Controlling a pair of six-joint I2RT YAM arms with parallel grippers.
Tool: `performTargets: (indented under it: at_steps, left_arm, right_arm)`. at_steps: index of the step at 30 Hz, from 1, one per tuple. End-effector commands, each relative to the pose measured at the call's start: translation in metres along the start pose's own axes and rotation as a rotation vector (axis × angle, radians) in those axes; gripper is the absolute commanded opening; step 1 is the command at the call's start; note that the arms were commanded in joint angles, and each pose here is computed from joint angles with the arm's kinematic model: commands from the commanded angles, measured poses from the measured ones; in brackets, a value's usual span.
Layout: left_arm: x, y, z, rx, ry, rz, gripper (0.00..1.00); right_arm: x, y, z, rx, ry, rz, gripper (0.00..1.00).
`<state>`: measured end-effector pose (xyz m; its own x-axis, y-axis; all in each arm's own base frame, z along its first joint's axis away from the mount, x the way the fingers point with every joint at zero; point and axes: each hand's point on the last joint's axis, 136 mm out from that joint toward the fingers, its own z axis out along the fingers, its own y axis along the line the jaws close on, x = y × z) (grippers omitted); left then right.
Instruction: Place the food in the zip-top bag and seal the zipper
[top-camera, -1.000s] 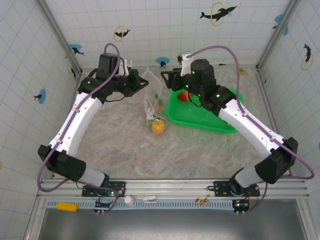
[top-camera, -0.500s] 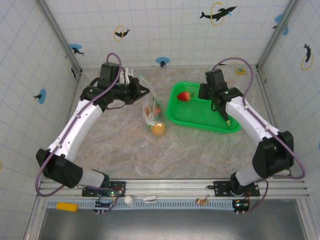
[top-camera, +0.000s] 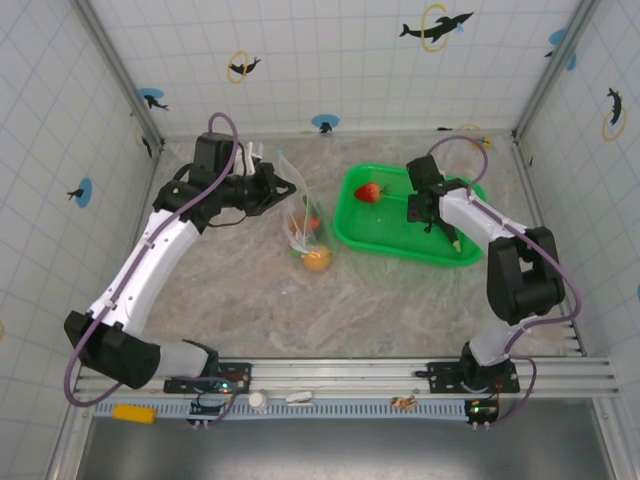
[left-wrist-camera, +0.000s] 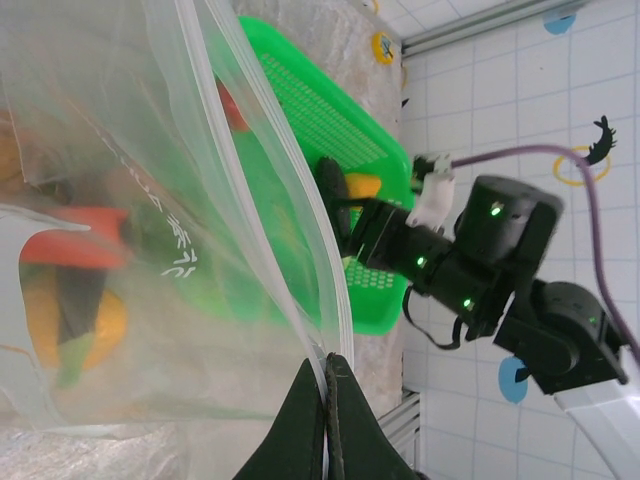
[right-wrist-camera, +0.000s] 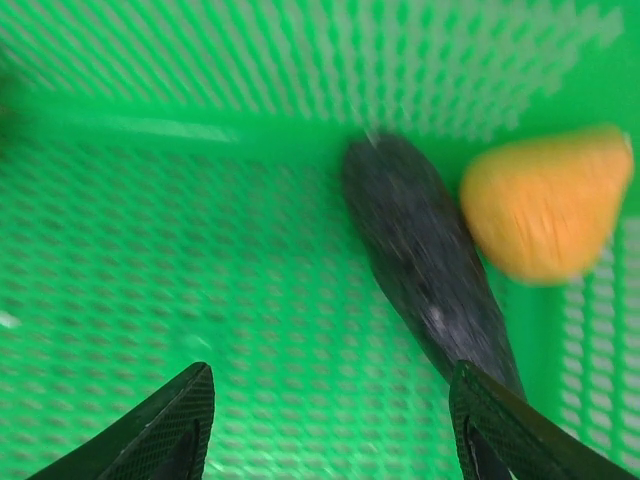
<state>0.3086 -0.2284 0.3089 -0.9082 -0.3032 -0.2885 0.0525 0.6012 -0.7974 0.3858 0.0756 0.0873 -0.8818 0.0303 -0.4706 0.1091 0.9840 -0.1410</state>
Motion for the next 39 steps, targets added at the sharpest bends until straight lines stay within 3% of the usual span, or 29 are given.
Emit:
performTargets:
  at_steps: [1,7,20,24,27,32,39]
  left_arm:
    - [0.003,0.004,-0.005,-0.017,-0.003,0.019,0.0]
    - [0.002,0.004,-0.002,-0.011,0.001,0.011,0.0]
    - [0.004,0.009,0.003,-0.018,0.014,-0.006,0.0]
    - [0.004,0.011,0.003,-0.025,0.016,-0.004,0.0]
    - [0.004,0.011,0.003,-0.026,0.015,-0.001,0.0]
    - [0.004,0.01,0.003,-0.025,0.014,0.003,0.0]
    - [0.002,0.013,0.003,-0.041,0.005,0.004,0.0]
  right_arm:
    - [0.021,-0.026,0.002,0.069,0.028,0.025,0.64]
    - [0.048,-0.049,0.02,0.078,0.081,0.072,0.64]
    - [0.04,-0.039,0.047,0.054,0.087,0.023,0.6]
    - [0.04,-0.029,0.051,-0.035,0.101,0.043,0.57]
    - [0.036,-0.019,0.049,-0.104,0.09,0.052,0.51]
    - [0.036,-0.01,0.048,-0.15,0.104,0.073,0.28]
    - [0.019,0.0,0.021,-0.208,0.041,0.137,0.19]
